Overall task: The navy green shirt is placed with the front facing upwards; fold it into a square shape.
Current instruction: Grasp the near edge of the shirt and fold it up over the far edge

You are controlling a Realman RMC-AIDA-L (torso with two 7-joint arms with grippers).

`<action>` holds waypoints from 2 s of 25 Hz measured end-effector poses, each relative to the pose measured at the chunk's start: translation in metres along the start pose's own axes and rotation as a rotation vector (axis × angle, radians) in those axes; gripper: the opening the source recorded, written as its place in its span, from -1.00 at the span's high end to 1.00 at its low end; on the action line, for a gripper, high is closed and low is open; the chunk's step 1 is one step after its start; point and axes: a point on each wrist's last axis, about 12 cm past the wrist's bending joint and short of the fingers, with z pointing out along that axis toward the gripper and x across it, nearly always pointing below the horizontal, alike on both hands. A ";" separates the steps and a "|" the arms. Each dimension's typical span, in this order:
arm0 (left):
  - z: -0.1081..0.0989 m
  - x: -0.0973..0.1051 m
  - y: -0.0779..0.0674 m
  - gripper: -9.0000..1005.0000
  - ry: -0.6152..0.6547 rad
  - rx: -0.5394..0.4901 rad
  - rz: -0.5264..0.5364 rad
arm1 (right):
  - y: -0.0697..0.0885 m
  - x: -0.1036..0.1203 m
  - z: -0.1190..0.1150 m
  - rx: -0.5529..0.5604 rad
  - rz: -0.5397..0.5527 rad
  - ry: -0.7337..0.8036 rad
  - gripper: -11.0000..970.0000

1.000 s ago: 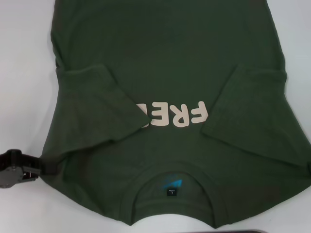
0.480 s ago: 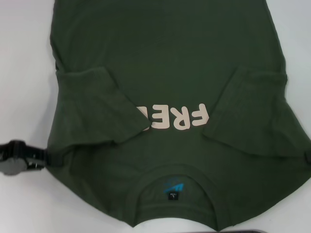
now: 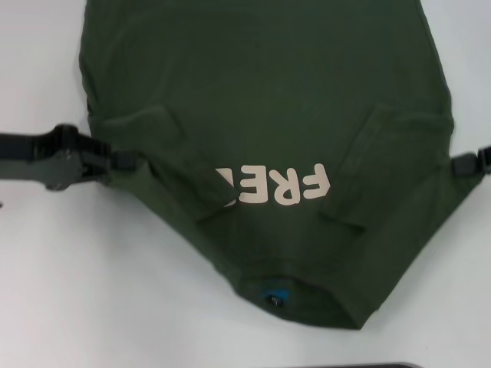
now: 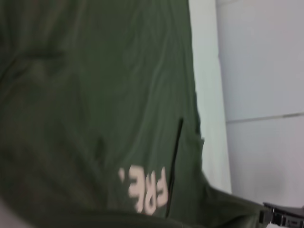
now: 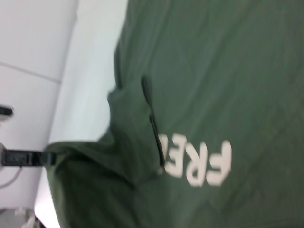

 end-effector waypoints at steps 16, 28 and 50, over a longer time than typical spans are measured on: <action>0.039 -0.050 -0.025 0.86 -0.292 0.105 0.026 | 0.006 -0.039 0.001 -0.063 0.004 -0.341 0.94; 0.068 -0.066 -0.023 0.86 -0.463 0.081 0.009 | -0.011 -0.047 0.010 -0.072 0.060 -0.557 0.94; 0.062 -0.079 -0.008 0.86 -0.597 -0.019 -0.015 | -0.016 -0.062 0.030 -0.017 0.044 -0.666 0.94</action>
